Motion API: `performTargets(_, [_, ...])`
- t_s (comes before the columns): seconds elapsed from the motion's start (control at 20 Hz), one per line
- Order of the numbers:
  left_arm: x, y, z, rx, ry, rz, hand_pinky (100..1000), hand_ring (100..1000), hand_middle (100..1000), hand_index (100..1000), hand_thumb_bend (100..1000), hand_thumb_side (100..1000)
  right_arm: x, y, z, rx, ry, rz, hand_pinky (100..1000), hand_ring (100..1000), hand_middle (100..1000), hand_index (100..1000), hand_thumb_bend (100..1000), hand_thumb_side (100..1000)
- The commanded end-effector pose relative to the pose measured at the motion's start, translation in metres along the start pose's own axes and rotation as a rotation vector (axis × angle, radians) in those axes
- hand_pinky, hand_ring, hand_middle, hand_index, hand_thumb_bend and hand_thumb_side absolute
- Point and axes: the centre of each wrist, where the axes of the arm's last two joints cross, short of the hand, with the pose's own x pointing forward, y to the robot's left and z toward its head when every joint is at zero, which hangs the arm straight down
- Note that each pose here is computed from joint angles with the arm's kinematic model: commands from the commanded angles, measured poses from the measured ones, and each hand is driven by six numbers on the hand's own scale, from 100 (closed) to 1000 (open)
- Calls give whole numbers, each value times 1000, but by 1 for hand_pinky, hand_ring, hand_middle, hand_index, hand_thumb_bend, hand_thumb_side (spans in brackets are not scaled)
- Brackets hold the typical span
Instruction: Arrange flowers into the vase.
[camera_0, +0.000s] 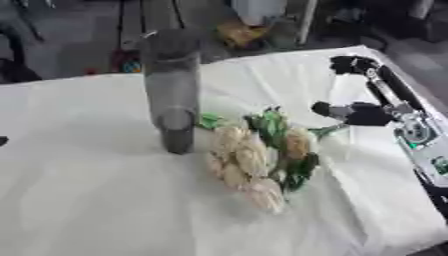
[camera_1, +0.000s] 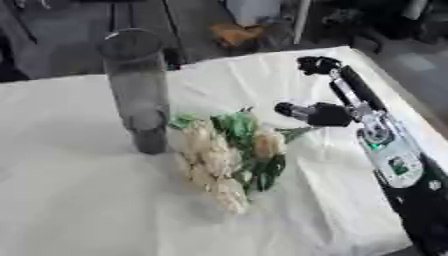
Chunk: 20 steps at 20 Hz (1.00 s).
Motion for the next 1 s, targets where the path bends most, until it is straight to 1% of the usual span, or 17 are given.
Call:
performTargets(0.05, [6,8,-5,-8,-23,-28,790,1000,887,875,806,1000,2,-20,-2,-17,-26,44,870,795,760,891,807,603])
performTargets(0.45, [6,8,-5,-10,-24,-28,790,1000,888,875,806,1000,0,-22,-1,-8,-28,48,871,796,761,891,807,597])
performTargets(0.65, [6,8,-5,-11,-23,-29,790,1000,888,876,805,1000,-2,-23,1,17,-34,54,873,797,761,891,811,581])
performTargets(0.8, [6,8,-5,-13,-22,-30,791,1000,889,876,805,1000,-6,-24,2,60,-33,71,877,797,756,889,823,543])
performTargets(1.0, [5,8,-4,-16,-18,-31,791,1000,890,876,804,1000,-11,-27,4,137,-29,88,881,801,757,888,816,505])
